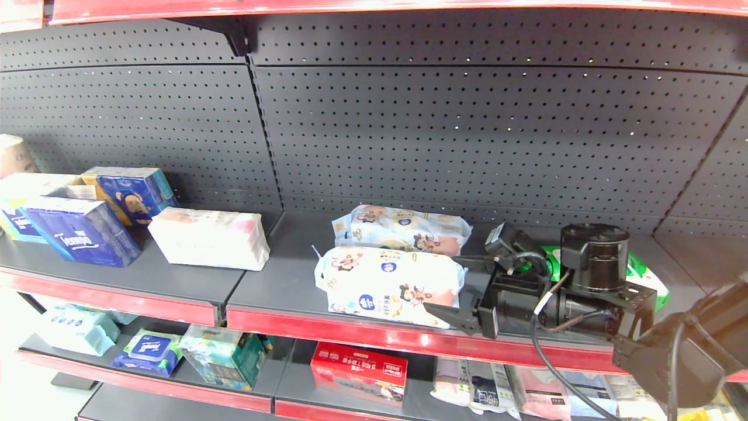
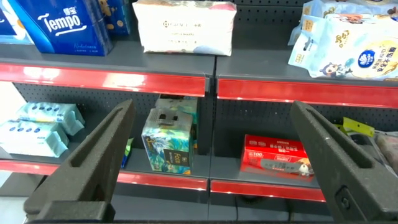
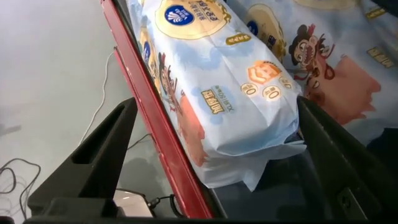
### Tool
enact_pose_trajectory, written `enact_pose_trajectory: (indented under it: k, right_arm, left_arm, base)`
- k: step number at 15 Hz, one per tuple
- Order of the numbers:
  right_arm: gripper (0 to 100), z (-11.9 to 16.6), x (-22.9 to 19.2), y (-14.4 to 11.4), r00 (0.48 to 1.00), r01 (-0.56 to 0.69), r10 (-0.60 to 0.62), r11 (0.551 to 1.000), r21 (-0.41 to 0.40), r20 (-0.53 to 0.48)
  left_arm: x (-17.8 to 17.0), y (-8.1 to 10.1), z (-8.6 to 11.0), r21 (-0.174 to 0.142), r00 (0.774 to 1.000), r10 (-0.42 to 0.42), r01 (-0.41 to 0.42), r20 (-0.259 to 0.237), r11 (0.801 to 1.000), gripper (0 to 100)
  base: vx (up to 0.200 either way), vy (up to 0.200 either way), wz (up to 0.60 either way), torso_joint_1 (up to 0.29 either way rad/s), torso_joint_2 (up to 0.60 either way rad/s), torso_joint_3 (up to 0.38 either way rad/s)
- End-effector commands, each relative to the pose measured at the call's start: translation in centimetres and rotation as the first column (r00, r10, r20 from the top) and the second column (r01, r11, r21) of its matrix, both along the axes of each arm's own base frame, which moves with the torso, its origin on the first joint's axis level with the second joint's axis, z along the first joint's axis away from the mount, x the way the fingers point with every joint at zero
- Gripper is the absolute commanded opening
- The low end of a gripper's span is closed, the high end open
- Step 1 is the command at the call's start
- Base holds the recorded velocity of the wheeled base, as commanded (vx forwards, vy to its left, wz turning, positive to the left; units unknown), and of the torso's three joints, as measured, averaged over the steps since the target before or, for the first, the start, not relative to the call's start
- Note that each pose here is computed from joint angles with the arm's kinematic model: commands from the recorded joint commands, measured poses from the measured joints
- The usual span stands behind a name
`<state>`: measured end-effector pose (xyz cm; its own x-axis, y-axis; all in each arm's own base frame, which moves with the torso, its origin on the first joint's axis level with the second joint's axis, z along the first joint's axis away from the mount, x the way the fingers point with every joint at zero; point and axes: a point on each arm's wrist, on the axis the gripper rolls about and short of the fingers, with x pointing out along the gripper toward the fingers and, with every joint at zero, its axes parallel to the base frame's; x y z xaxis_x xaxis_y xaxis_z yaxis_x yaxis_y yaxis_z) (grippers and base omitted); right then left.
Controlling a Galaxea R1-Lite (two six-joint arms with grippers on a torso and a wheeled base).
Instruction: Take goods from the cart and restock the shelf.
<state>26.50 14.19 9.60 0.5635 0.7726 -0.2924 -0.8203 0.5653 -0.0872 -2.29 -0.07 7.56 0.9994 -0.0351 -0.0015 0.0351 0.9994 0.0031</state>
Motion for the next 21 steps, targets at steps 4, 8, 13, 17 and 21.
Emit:
enact_pose_trajectory:
  k: [4, 8, 13, 17, 21]
  right_arm:
    - [100, -1.0, 0.5, 0.3, 1.0, -0.003, 0.003, 1.0, -0.014, -0.016]
    - [100, -1.1, 0.7, 0.0, 1.0, 0.006, -0.007, 1.0, -0.016, -0.023]
    - [100, 0.0, 0.4, -0.1, 1.0, 0.008, -0.008, 1.0, -0.001, 0.012]
    - [100, -0.3, 0.8, -0.6, 1.0, 0.027, -0.027, 1.0, -0.003, 0.004]
    - [100, -1.2, 1.4, -0.5, 0.999, 0.032, -0.032, 0.999, -0.016, -0.02]
  left_arm:
    - [0.0, 0.0, 0.0, -0.002, 1.0, 0.0, 0.0, -0.002, 1.0, 100]
    - [0.0, 0.0, 0.0, -0.002, 1.0, 0.0, 0.0, 0.0, 1.0, 100]
    - [0.0, 0.0, 0.0, -0.002, 1.0, 0.0, 0.0, -0.002, 1.0, 100]
    - [0.0, 0.0, 0.0, -0.002, 1.0, 0.0, 0.0, -0.002, 1.0, 100]
    - [0.0, 0.0, 0.0, 0.0, 1.0, 0.0, 0.0, -0.002, 1.0, 100]
  base:
    - [0.0, 0.0, 0.0, 0.0, 0.0, 0.0]
    - [0.0, 0.0, 0.0, 0.0, 0.0, 0.0]
    - [0.0, 0.0, 0.0, 0.0, 0.0, 0.0]
    - [0.0, 0.0, 0.0, 0.0, 0.0, 0.0]
    - [0.0, 0.0, 0.0, 0.0, 0.0, 0.0]
